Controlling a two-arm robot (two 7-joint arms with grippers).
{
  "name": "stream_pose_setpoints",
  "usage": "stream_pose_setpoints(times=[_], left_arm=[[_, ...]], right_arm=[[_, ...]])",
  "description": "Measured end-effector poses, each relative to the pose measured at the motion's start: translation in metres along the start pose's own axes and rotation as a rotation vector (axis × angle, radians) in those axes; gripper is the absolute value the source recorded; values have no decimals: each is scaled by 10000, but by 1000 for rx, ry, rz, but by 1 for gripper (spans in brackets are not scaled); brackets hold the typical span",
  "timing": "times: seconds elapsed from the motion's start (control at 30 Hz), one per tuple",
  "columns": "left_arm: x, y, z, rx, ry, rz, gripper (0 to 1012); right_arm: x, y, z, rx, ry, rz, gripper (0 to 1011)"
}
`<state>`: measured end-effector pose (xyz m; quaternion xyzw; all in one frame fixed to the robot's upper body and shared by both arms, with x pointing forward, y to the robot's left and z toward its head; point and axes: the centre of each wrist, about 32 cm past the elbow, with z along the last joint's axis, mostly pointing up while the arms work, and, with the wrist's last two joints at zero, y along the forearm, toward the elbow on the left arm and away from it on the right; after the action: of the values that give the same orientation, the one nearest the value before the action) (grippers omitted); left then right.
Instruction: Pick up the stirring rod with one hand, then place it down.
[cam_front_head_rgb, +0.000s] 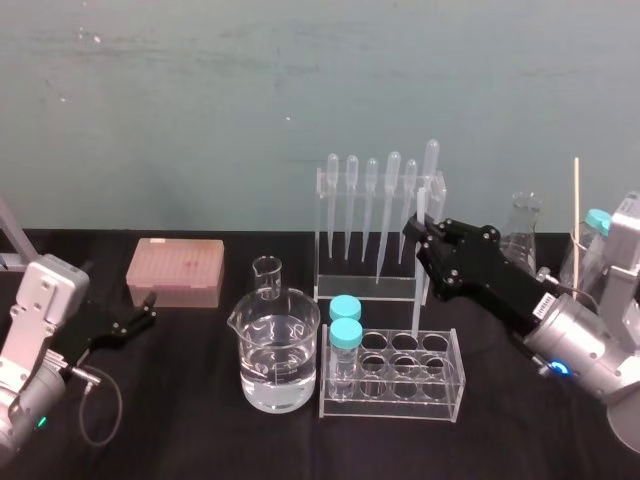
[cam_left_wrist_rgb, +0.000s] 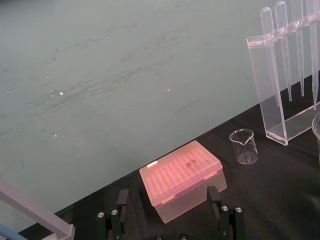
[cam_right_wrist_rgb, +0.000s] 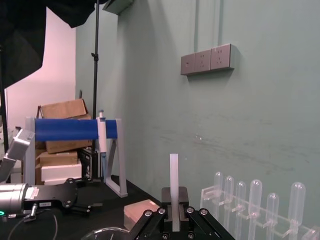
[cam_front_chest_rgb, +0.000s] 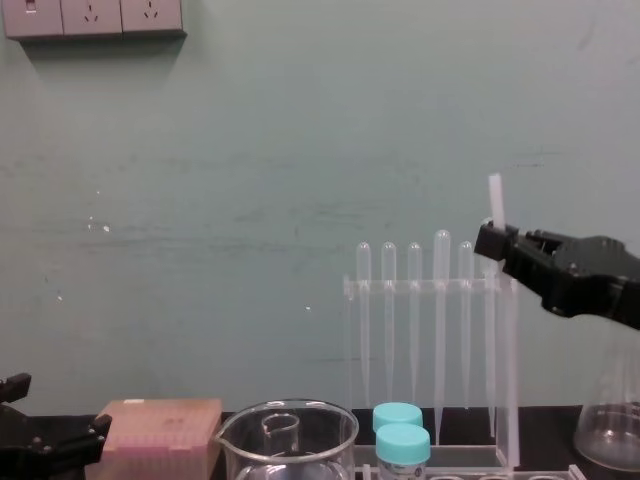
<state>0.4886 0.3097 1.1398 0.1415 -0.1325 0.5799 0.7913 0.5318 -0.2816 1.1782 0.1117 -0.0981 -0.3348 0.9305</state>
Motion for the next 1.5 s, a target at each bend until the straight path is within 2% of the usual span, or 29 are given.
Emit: stream_pose_setpoints(times=[0.47,0.77,1.5], left_arm=[[0,0,0,0,0,0,1000],[0,0,0,0,0,0,1000],[0,0,0,0,0,0,1000]], right_arm=[[79,143,-228,-29,36,-5,69],[30,103,-319,-75,75,-26,69],[-84,-1,-501,-131,65,-53,69]])
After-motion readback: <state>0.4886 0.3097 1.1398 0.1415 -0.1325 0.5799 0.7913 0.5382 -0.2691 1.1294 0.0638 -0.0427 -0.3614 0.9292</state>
